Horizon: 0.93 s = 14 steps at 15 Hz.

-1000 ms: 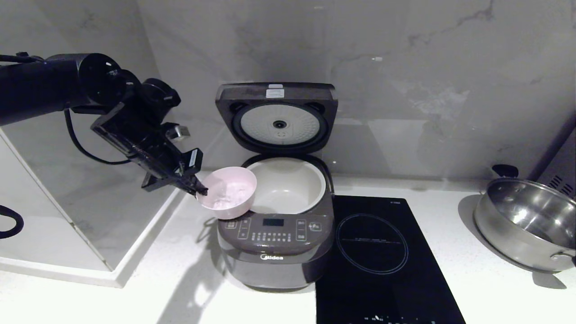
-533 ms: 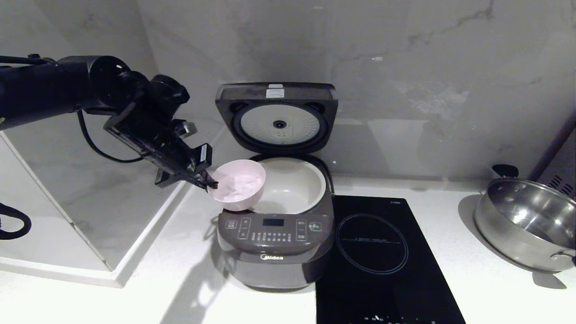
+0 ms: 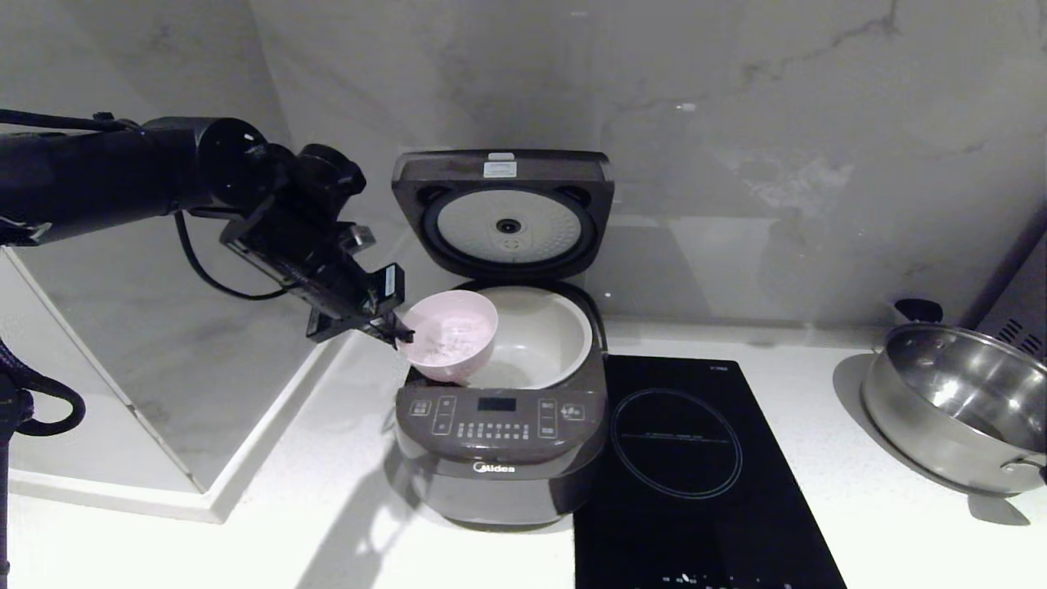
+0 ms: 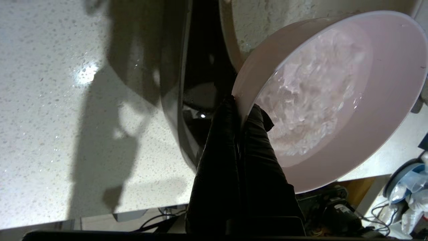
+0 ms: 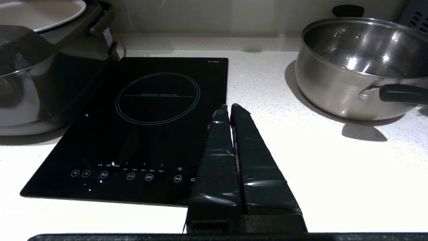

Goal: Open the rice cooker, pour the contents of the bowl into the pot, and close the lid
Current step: Pour the water from the bowl into the rice cooker

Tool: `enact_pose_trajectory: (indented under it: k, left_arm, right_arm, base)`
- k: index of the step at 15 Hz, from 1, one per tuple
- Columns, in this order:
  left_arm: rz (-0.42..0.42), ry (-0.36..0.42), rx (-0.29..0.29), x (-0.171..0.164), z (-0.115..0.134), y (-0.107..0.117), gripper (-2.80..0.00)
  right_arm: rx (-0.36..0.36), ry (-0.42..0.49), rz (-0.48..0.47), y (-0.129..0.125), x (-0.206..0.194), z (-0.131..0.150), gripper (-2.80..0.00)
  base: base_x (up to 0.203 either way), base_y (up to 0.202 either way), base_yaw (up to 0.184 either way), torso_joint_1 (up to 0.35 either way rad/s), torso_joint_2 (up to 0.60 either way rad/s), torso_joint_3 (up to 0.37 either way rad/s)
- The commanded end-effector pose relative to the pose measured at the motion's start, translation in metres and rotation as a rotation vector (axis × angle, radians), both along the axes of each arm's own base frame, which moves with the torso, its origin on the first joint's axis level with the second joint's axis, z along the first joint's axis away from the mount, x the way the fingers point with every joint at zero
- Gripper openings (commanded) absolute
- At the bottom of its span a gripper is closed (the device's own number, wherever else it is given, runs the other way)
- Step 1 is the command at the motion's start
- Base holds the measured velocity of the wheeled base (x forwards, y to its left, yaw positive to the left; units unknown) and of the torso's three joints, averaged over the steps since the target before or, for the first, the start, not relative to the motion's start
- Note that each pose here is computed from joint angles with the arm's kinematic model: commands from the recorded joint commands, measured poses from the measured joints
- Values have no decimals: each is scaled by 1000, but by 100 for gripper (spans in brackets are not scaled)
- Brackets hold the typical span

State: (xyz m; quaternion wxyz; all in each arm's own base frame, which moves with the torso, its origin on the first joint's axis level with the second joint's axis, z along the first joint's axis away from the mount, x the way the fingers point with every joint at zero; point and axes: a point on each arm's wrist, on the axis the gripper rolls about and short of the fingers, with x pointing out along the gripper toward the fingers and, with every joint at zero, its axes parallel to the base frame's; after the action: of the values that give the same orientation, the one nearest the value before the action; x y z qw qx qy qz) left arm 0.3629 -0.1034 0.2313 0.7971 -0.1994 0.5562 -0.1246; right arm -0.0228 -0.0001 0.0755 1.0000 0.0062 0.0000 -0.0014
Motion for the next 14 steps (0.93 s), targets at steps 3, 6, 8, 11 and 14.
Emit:
enact_pose_trajectory:
  k: [3,6,8,11,14]
  left_arm:
    - [-1,-6,-9,6,-7,-6,-280]
    - [5,-11,-25,10,-11,-15,-280]
    - [9,-20,-39,13,-13,-22,-280]
    - [-18,-21,-47,16,-22,-39,-280]
    - [10,7,-63,30,-44,-51,-280]
  right_arm:
    - [0,0,0,0,0,0,-280]
    - [0,0,0,0,0,0,-280]
    - [0,0,0,0,0,0,-280]
    - [0,0,0,0,0,0,-280]
    - [0,0,0,0,0,0,-280]
  base:
    - [0,0,0,0,0,0]
    - [0,0,0,0,0,0]
    - [0,0,0,0,0,0]
    - [0,0,0,0,0,0]
    - [0,0,0,0,0,0]
